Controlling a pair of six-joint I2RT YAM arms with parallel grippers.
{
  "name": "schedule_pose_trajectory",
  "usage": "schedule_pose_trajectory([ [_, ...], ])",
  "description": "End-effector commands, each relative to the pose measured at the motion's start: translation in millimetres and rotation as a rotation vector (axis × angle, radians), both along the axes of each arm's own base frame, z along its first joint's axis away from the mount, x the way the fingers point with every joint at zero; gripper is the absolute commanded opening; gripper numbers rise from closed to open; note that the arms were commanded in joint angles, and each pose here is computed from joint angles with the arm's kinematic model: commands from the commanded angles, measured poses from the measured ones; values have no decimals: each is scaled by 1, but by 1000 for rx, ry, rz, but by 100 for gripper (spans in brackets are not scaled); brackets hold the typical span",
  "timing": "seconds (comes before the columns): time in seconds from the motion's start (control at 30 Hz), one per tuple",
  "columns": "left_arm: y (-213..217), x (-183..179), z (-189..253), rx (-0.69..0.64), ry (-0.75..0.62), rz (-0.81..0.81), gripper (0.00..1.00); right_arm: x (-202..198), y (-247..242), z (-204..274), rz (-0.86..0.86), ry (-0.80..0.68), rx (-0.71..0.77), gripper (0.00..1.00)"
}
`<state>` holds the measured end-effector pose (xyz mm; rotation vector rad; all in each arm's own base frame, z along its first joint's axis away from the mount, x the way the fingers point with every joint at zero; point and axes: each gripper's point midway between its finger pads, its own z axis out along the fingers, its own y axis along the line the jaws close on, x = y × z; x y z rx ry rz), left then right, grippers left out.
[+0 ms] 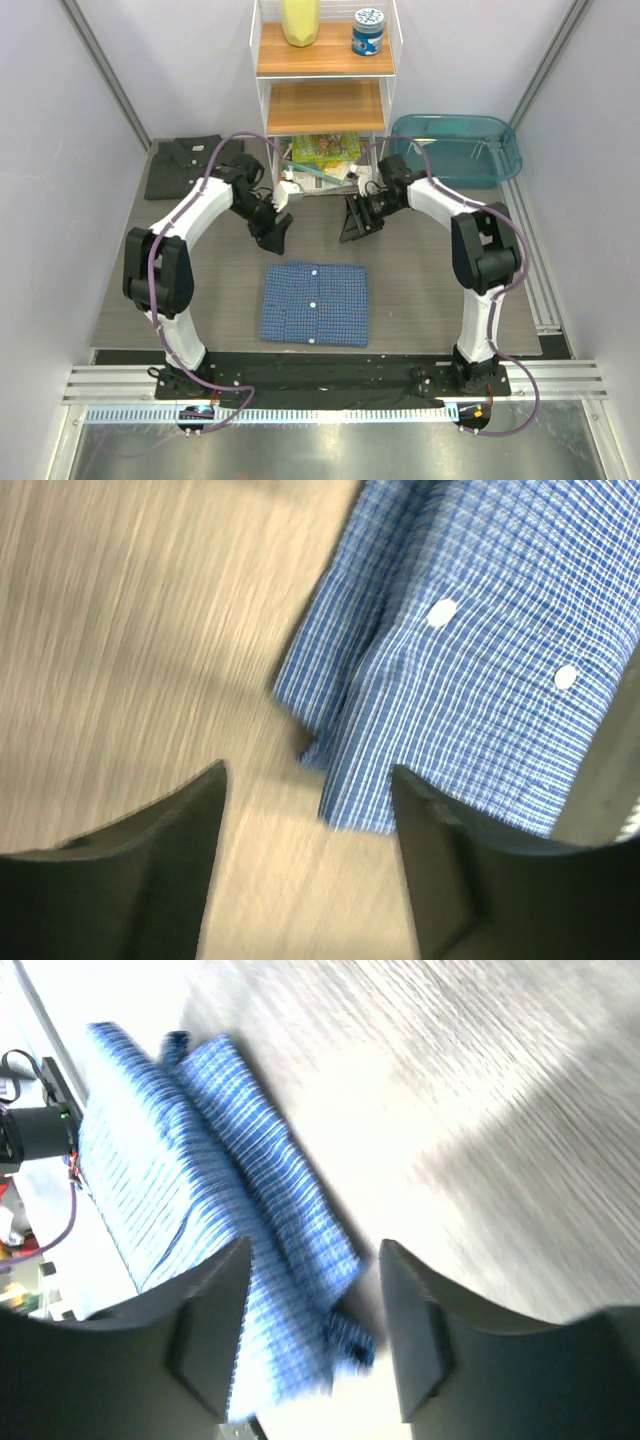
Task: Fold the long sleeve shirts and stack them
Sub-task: Fold the shirt
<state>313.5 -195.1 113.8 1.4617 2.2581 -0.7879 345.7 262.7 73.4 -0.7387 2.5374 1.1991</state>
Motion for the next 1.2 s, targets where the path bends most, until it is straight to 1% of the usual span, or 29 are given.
schedule_pose_trajectory([
  [0.0, 13, -21, 9, -66, 169, 114, 72, -21, -7, 50, 63, -85, 8, 69],
  [0.1, 14, -21, 1, -76, 228, 165, 74, -31, -11, 47, 74, -73, -14, 72],
  [0.17, 12, -20, -5, -78, 260, 180, 75, -38, -16, 32, 82, -47, -61, 72],
  [0.37, 9, -21, -21, -69, 349, 217, 75, -55, -26, 0, 157, -37, -168, 72],
  [0.47, 10, -24, -28, -53, 385, 228, 75, -65, -27, -4, 187, -20, -177, 73],
  [0.57, 12, -31, -37, -34, 424, 232, 74, -72, -25, 2, 208, -31, -165, 73],
  [0.67, 15, -32, -44, -12, 423, 246, 72, -75, -23, 6, 219, -38, -160, 68],
  [0.73, 15, -32, -46, -12, 432, 246, 70, -76, -23, 5, 224, -36, -166, 60],
  [0.77, 14, -32, -45, -15, 435, 244, 66, -77, -24, 3, 228, -34, -171, 56],
  [0.8, 14, -33, -46, -15, 441, 245, 65, -77, -26, 2, 226, -32, -176, 46],
  [0.83, 13, -34, -45, -20, 451, 244, 62, -78, -26, 1, 229, -27, -180, 40],
  [0.87, 12, -34, -43, -27, 449, 237, 56, -78, -26, 2, 228, -29, -181, 29],
  [0.93, 11, -35, -38, -36, 453, 229, 49, -77, -29, 5, 224, -42, -191, 20],
  [0.97, 10, -33, -33, -51, 445, 221, 41, -78, -29, 9, 226, -54, -194, 12],
  [1.03, 8, -33, -26, -61, 435, 220, 34, -75, -33, 12, 220, -76, -212, 1],
  [1.07, 7, -32, -22, -72, 428, 217, 27, -75, -34, 14, 219, -84, -216, 1],
  [1.13, 5, -28, -14, -87, 403, 216, 20, -72, -38, 20, 206, -105, -222, 1],
  [1.17, 6, -26, -7, -94, 378, 218, 15, -72, -39, 22, 203, -112, -223, 1],
])
